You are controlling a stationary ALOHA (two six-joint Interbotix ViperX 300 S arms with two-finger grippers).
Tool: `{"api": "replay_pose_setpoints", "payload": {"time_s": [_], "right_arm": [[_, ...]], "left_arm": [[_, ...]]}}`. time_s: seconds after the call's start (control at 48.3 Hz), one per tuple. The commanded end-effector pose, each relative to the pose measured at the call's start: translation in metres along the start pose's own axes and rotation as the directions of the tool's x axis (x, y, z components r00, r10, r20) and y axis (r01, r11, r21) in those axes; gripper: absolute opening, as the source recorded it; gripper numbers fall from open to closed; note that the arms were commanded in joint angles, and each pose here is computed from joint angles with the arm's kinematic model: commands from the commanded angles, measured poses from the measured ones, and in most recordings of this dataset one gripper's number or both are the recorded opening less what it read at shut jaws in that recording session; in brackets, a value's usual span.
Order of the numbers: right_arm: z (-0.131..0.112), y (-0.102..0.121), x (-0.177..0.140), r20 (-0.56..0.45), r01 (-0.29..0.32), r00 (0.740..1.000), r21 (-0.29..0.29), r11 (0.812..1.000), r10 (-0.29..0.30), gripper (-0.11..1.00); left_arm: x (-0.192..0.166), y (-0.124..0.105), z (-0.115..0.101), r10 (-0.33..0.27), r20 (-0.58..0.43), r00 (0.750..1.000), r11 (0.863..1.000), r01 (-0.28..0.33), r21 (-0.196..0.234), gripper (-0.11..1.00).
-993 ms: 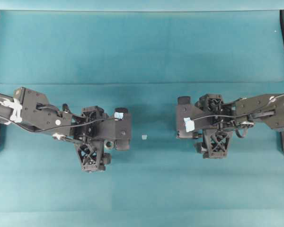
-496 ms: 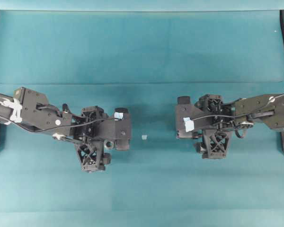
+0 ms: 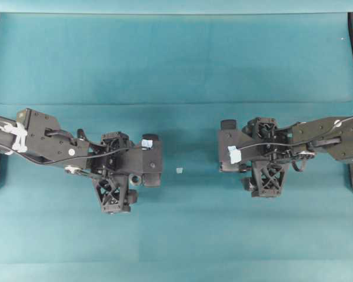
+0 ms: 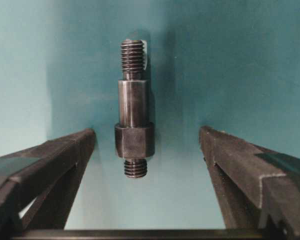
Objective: Insert the washer onto the shaft with both hands.
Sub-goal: 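Close left gripper on the washer and right gripper on the shaft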
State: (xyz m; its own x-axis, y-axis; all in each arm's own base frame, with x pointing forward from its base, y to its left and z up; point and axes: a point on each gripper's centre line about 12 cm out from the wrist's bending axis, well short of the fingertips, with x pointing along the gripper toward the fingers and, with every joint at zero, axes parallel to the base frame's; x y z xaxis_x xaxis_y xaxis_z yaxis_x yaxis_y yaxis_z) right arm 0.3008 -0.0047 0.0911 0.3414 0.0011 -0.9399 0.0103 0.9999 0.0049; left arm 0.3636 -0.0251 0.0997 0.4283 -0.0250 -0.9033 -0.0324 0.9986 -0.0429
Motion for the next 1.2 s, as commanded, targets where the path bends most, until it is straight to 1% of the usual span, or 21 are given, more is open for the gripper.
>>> {"api": "replay_pose_setpoints", "payload": {"time_s": [0.0, 0.083, 0.165, 0.248, 0.29, 0.31, 0.352, 0.434, 0.517, 0.703, 1.179], "right_arm": [[0.0003, -0.0003, 0.0005, -0.005, -0.001, 1.000, 0.013, 1.000, 0.001, 0.82], [-0.0003, -0.0002, 0.0005, -0.009, -0.001, 1.000, 0.015, 1.000, 0.001, 0.70], [-0.0014, -0.0002, 0.0005, -0.018, -0.001, 1.000, 0.015, 1.000, 0.002, 0.58], [-0.0020, -0.0002, 0.0003, -0.028, -0.002, 1.000, 0.015, 1.000, 0.002, 0.46], [-0.0031, -0.0001, 0.0002, -0.037, -0.002, 0.999, 0.015, 1.000, 0.002, 0.40], [-0.0037, -0.0006, 0.0006, -0.041, -0.001, 0.999, 0.016, 1.000, 0.002, 0.37], [-0.0038, -0.0001, 0.0004, -0.046, -0.002, 0.999, 0.015, 1.000, 0.003, 0.29], [-0.0036, -0.0006, 0.0007, -0.047, -0.001, 0.999, 0.016, 1.000, 0.002, 0.17], [-0.0032, -0.0006, 0.0009, -0.047, -0.001, 0.999, 0.016, 1.000, 0.002, 0.09], [-0.0024, -0.0001, 0.0014, -0.047, -0.002, 0.999, 0.013, 1.000, 0.003, 0.01], [-0.0022, -0.0001, 0.0014, -0.046, -0.002, 0.999, 0.013, 1.000, 0.003, 0.01]], "left_arm": [[-0.0028, -0.0011, 0.0061, -0.003, 0.031, 1.000, 1.000, 0.003, 0.004, 0.89], [-0.0029, -0.0013, 0.0071, -0.005, 0.040, 0.999, 1.000, 0.005, 0.000, 0.85], [-0.0030, -0.0019, 0.0079, -0.006, 0.043, 0.999, 1.000, 0.006, 0.000, 0.75], [-0.0034, -0.0020, 0.0075, -0.006, 0.043, 0.999, 1.000, 0.006, 0.004, 0.59], [-0.0032, -0.0018, 0.0069, -0.005, 0.041, 0.999, 1.000, 0.005, 0.006, 0.49], [-0.0032, -0.0018, 0.0069, -0.005, 0.041, 0.999, 1.000, 0.005, 0.007, 0.41], [-0.0037, -0.0024, 0.0071, -0.006, 0.043, 0.999, 1.000, 0.006, 0.010, 0.34], [-0.0035, -0.0035, 0.0064, -0.008, 0.041, 0.999, 1.000, 0.007, 0.017, 0.34], [-0.0040, -0.0041, 0.0066, -0.008, 0.042, 0.999, 1.000, 0.008, 0.019, 0.34], [-0.0045, -0.0047, 0.0068, -0.009, 0.044, 0.999, 1.000, 0.008, 0.022, 0.34], [-0.0050, -0.0047, 0.0071, -0.010, 0.045, 0.999, 1.000, 0.009, 0.022, 0.34]]}}
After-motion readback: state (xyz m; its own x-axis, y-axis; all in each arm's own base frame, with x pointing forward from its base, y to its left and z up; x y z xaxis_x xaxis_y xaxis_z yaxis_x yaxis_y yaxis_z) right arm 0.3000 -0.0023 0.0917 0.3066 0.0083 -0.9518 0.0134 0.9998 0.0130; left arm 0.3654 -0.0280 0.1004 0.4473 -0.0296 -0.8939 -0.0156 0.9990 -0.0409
